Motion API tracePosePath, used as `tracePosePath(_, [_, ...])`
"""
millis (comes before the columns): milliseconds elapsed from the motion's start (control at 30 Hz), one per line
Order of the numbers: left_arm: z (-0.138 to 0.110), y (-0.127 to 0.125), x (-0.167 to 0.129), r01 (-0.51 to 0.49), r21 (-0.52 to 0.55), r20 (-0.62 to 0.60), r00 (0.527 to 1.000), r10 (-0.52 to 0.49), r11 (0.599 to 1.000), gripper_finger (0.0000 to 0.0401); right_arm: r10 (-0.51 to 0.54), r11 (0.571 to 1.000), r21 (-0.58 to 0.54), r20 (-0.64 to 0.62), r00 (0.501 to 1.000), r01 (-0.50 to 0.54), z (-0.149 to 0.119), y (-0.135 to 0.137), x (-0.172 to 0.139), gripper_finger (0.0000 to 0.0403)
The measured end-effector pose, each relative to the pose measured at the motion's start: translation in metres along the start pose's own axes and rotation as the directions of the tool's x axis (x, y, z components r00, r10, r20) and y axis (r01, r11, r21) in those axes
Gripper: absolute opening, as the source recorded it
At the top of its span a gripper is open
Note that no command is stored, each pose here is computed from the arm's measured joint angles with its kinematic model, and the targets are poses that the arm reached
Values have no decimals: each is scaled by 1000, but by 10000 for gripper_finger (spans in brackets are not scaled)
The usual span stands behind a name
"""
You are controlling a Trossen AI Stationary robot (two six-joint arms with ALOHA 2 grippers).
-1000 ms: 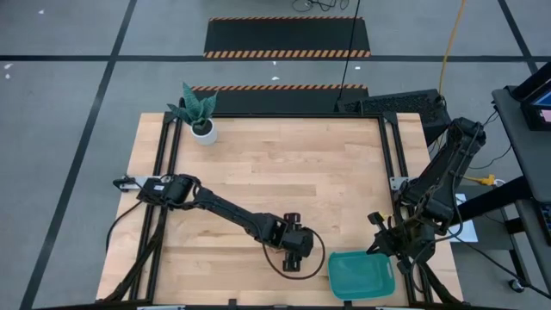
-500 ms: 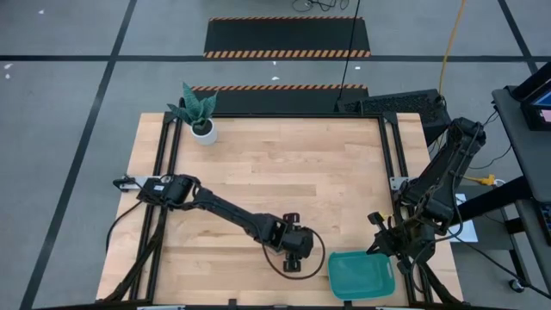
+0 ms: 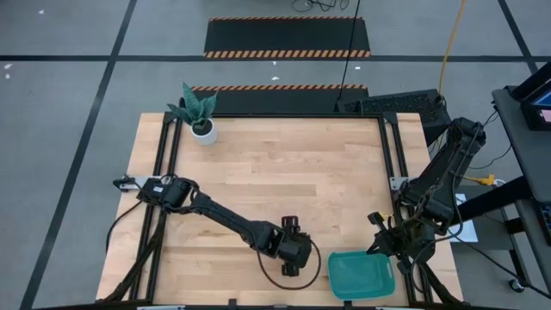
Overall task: Nest measuring cups in basket
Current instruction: Put the nested measuring cups into the green bin
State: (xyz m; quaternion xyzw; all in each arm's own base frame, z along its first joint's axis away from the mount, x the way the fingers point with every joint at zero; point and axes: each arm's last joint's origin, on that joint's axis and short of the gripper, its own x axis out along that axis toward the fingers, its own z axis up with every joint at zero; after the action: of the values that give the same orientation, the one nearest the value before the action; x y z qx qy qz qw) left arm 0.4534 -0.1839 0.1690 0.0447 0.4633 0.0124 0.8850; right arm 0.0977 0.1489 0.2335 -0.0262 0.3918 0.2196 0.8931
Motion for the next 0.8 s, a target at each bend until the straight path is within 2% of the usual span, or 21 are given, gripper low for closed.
tracePosePath(200, [-2, -3, 0, 51, -39, -29, 998, -52, 998, 270, 0, 1000, 0, 0, 1000, 0, 0, 0, 0, 2])
tracePosePath(367, [-2, -3, 2, 49, -22, -22, 999, -50, 999, 239, 5, 1000, 3, 9, 1000, -5, 1, 1, 0, 2])
tracePosePath(667, [-5, -2, 2, 37, -6, -51, 998, -38, 999, 158, 8, 1000, 5, 12, 1000, -8, 1, 1, 0, 2])
tracePosePath(800, [-5, -2, 2, 37, -6, -51, 998, -37, 999, 154, 8, 1000, 5, 12, 1000, -8, 1, 1, 0, 2])
